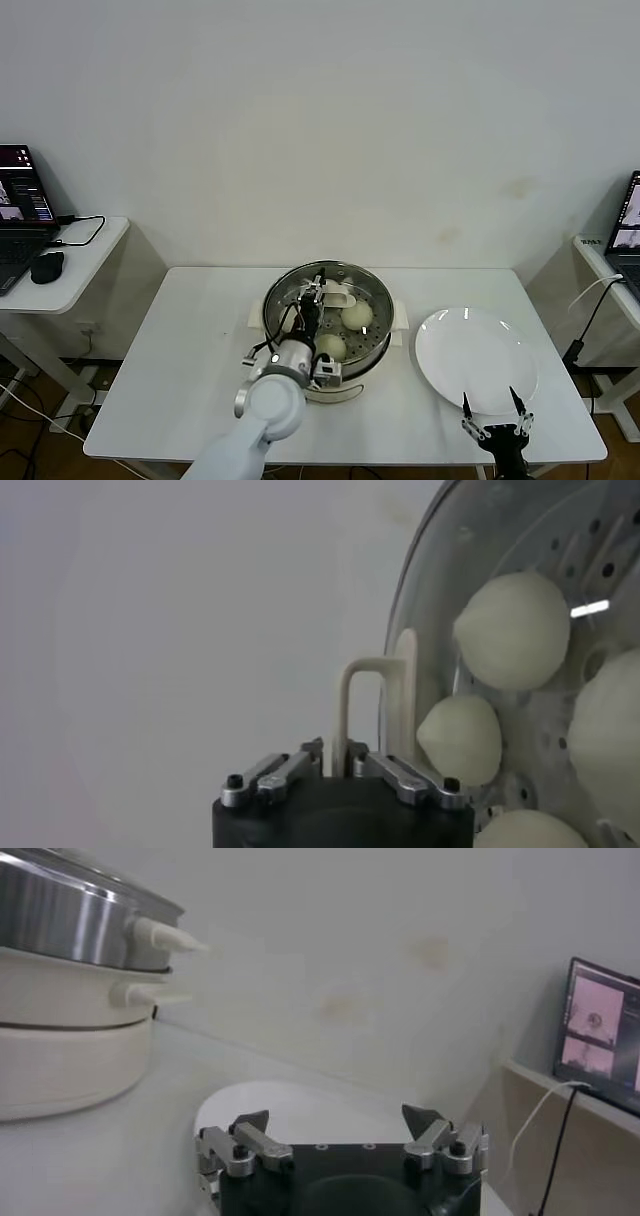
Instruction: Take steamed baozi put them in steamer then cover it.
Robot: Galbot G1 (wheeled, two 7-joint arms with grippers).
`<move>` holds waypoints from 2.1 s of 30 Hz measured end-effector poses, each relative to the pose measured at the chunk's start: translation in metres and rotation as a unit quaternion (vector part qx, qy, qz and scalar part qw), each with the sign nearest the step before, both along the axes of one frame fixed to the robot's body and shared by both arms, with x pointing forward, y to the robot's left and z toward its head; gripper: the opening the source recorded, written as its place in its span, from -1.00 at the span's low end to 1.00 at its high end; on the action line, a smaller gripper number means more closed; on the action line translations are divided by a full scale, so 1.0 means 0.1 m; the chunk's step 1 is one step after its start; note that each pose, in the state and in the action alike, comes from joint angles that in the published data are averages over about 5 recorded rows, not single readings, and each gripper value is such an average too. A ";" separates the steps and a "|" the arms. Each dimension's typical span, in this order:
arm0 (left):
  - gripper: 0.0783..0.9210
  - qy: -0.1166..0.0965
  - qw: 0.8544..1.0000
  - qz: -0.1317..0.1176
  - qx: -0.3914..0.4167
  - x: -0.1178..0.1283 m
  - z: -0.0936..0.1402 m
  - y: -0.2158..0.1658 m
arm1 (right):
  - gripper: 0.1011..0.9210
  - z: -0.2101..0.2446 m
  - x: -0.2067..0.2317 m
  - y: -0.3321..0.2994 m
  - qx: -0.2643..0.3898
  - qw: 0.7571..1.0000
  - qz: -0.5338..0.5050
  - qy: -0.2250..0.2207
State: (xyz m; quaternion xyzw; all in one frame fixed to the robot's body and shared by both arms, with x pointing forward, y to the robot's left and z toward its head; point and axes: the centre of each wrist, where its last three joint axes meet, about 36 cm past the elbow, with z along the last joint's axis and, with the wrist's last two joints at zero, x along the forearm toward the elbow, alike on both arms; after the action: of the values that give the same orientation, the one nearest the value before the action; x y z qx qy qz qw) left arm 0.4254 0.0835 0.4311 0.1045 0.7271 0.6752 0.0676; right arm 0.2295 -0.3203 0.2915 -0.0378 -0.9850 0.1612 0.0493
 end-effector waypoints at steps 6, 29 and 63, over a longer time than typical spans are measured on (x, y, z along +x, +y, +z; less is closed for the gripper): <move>0.27 -0.004 1.000 -0.007 -0.012 -0.14 0.03 0.06 | 0.76 0.00 -0.01 0.01 -0.001 1.000 0.001 0.001; 0.77 0.031 0.942 0.003 -0.335 -1.18 0.04 1.23 | 0.76 0.05 -0.03 0.09 0.012 1.000 0.017 -0.013; 0.77 0.152 0.718 0.173 -0.657 -2.40 -1.03 2.08 | 0.76 0.28 -0.53 0.33 0.104 0.986 0.107 0.075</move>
State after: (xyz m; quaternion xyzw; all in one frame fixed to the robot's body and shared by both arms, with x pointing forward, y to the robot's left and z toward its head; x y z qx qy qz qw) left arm 0.1853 0.2913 0.3277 0.0078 0.9938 0.0030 -0.1105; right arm 0.1763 -0.2875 0.3196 0.0854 -0.9882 0.0643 0.1096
